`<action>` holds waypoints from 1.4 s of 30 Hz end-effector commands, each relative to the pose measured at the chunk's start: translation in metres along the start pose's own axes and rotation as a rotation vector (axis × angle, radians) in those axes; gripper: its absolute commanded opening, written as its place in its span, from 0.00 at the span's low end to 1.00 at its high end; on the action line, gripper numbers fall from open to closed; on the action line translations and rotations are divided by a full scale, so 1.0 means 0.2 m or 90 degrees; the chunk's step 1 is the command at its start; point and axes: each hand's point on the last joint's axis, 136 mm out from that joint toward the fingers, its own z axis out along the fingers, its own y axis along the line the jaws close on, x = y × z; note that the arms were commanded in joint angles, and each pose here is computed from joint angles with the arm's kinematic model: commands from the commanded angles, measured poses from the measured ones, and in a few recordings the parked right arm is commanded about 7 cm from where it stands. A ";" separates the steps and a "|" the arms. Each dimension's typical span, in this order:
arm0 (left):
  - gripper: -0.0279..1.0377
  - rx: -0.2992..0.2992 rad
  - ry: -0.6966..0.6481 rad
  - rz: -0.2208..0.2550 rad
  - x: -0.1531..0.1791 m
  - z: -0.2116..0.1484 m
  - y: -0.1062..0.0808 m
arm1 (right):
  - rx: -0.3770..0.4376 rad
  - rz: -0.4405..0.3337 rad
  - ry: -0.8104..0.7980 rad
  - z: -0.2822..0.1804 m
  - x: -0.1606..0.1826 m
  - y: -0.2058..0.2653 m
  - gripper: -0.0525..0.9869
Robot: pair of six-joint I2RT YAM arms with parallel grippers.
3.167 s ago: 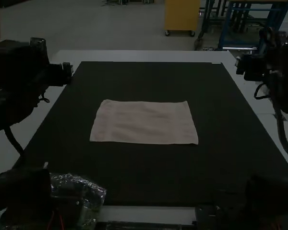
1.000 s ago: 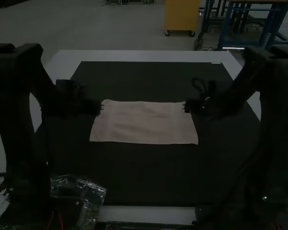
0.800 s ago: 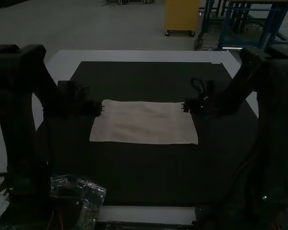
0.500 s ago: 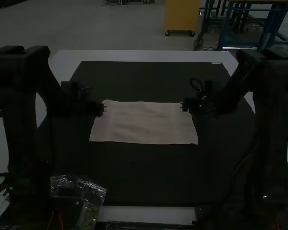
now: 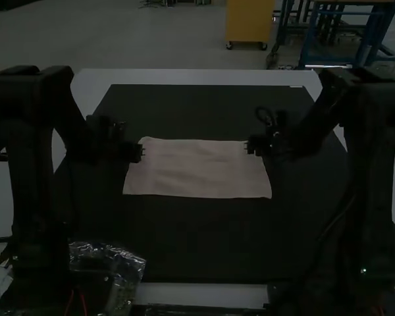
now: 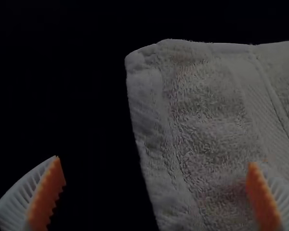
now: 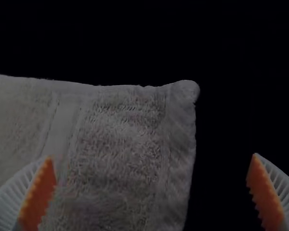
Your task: Fold the towel.
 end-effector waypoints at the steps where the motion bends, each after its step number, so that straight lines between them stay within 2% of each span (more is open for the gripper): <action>1: 0.58 0.000 -0.005 0.024 -0.01 0.04 -0.01 | -0.021 -0.027 0.018 0.05 0.06 0.09 0.81; 2: 0.38 0.000 -0.002 0.023 0.01 0.05 -0.01 | -0.022 -0.041 0.021 0.05 0.07 0.10 0.60; 3: 0.16 0.001 0.000 0.024 0.03 0.06 -0.01 | -0.024 -0.050 0.020 0.05 0.08 0.10 0.25; 4: 0.04 0.000 0.002 0.021 0.04 0.06 0.00 | -0.029 -0.049 0.013 0.04 0.07 0.10 0.02; 9: 0.05 0.002 -0.010 0.019 0.03 0.06 0.02 | -0.022 -0.029 0.015 0.04 0.09 0.06 0.03; 12: 0.05 0.007 -0.030 0.019 -0.03 0.05 0.03 | -0.008 0.004 0.004 0.02 0.06 -0.01 0.03; 17: 0.05 0.007 -0.050 0.013 -0.14 0.02 0.06 | 0.010 0.024 -0.024 0.00 -0.04 -0.11 0.03; 21: 0.05 0.016 -0.078 0.016 -0.26 -0.02 0.05 | 0.013 0.026 -0.060 -0.03 -0.18 -0.13 0.03; 26: 0.05 0.026 -0.081 0.018 -0.32 -0.07 0.02 | 0.012 0.028 -0.079 -0.07 -0.28 -0.14 0.03; 33: 0.05 0.032 -0.063 0.017 -0.29 -0.13 0.01 | -0.017 0.039 -0.083 -0.13 -0.36 -0.08 0.03; 37: 0.05 0.034 -0.043 0.031 -0.26 -0.16 -0.01 | -0.025 0.040 -0.092 -0.19 -0.42 -0.06 0.03; 42: 0.05 0.035 -0.019 0.046 -0.20 -0.21 -0.02 | -0.054 0.057 -0.060 -0.24 -0.39 0.00 0.03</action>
